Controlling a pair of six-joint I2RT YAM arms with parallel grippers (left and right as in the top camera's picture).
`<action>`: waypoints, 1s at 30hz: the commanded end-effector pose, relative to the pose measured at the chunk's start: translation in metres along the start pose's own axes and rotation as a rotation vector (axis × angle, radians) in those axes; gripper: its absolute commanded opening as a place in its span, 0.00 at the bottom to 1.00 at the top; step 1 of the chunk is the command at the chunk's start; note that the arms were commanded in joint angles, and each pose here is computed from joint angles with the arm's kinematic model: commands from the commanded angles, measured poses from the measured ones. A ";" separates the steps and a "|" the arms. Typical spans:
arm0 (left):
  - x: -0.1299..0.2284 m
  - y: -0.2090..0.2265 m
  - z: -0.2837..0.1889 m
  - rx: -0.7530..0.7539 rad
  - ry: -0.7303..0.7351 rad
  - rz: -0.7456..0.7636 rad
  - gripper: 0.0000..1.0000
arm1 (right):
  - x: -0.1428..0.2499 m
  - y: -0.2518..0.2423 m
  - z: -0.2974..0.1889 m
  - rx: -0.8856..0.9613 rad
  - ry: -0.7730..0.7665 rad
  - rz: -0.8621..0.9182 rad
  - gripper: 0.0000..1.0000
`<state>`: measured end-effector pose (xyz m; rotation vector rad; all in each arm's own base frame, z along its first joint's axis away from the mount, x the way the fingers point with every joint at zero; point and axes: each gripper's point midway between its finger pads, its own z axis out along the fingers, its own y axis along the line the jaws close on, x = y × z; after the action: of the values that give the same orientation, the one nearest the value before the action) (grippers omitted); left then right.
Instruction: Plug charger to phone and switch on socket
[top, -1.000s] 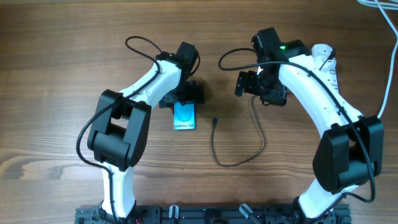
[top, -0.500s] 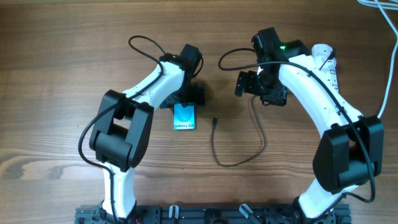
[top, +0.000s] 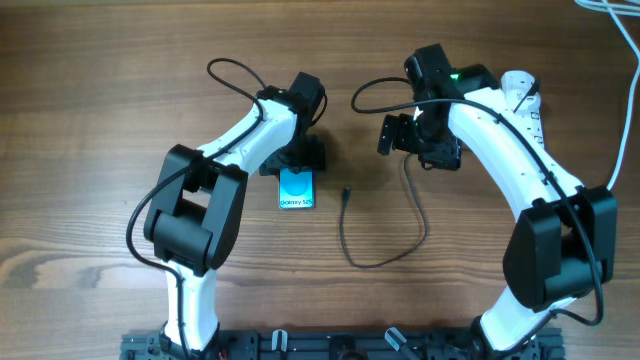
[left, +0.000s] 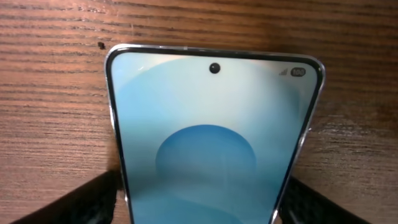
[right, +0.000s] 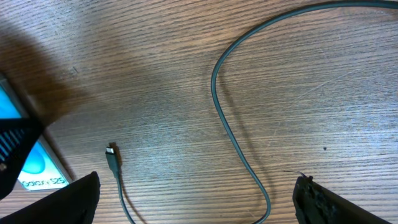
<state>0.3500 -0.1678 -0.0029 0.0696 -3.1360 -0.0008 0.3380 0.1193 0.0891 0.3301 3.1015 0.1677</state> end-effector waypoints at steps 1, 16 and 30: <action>0.012 0.006 0.016 -0.033 0.053 -0.003 0.75 | 0.002 -0.003 0.008 0.028 0.017 -0.017 1.00; 0.015 -0.019 -0.022 0.125 0.138 -0.034 0.69 | 0.011 0.000 0.008 0.007 0.059 -0.013 1.00; -0.008 -0.044 -0.121 0.708 0.264 -0.192 0.71 | 0.040 0.028 0.006 -0.099 0.163 -0.131 1.00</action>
<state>0.3544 -0.1998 0.0761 0.3130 -2.7814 0.7452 0.3124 0.1360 0.0903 0.1797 3.2047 0.2343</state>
